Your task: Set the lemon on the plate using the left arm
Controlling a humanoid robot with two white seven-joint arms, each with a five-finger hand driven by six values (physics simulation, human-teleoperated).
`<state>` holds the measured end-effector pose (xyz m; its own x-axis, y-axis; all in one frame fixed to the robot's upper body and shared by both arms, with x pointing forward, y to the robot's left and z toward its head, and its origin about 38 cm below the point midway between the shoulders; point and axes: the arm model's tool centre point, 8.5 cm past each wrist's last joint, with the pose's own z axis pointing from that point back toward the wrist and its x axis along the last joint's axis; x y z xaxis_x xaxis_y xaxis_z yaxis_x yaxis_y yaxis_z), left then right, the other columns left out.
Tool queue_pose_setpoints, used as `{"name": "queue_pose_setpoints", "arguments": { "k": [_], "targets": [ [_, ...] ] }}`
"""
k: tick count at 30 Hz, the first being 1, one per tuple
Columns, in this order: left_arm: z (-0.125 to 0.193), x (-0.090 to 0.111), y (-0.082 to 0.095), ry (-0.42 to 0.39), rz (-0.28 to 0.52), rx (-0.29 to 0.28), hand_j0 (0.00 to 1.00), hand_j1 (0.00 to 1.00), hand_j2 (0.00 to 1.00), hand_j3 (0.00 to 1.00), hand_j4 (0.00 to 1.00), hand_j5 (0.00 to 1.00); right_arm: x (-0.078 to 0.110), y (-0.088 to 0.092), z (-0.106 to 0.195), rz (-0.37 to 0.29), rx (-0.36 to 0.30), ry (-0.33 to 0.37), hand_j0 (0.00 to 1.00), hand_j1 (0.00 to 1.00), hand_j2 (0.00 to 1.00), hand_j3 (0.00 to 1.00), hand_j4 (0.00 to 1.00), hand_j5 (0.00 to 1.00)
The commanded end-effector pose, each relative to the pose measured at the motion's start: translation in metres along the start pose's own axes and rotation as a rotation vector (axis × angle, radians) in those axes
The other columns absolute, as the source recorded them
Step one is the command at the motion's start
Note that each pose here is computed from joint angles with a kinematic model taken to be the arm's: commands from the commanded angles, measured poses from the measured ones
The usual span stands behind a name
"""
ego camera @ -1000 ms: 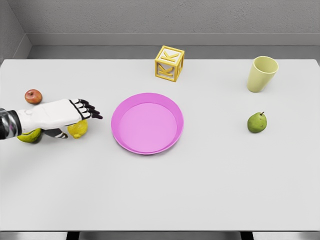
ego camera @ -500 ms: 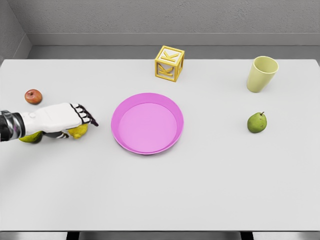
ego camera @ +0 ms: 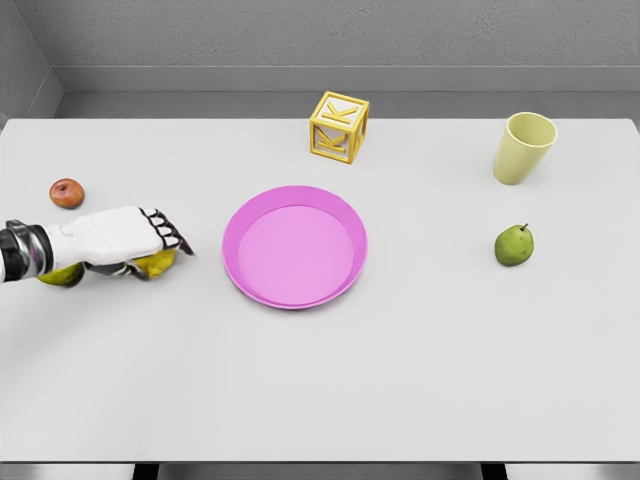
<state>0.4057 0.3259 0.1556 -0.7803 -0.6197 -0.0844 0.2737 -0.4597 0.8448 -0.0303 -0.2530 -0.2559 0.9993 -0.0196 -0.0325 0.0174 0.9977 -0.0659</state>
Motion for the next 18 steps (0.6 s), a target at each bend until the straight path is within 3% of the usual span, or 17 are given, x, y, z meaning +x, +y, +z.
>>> {"name": "queue_pose_setpoints", "arguments": {
  "k": [1, 2, 7, 18],
  "targets": [
    [0.0, -0.002, -0.002, 0.011, -0.009, -0.015, 0.71, 0.71, 0.71, 0.71, 0.71, 0.71, 0.0, 0.0, 0.0, 0.0, 0.0, 0.0, 1.0, 1.0, 1.0, 1.0, 1.0, 1.0],
    [0.0, -0.002, -0.003, 0.011, -0.009, -0.017, 0.64, 0.64, 0.64, 0.64, 0.64, 0.64, 0.0, 0.0, 0.0, 0.0, 0.0, 0.0, 1.0, 1.0, 1.0, 1.0, 1.0, 1.0],
    [0.0, -0.001, -0.002, 0.008, -0.009, -0.021, 0.56, 0.56, 0.56, 0.56, 0.56, 0.56, 0.0, 0.0, 0.0, 0.0, 0.0, 0.0, 1.0, 1.0, 1.0, 1.0, 1.0, 1.0],
    [0.002, -0.003, 0.008, 0.003, 0.001, 0.013, 0.51, 0.51, 0.51, 0.51, 0.51, 0.51, 0.0, 0.0, 0.0, 0.0, 0.0, 0.0, 1.0, 1.0, 1.0, 1.0, 1.0, 1.0]
  ]
}}
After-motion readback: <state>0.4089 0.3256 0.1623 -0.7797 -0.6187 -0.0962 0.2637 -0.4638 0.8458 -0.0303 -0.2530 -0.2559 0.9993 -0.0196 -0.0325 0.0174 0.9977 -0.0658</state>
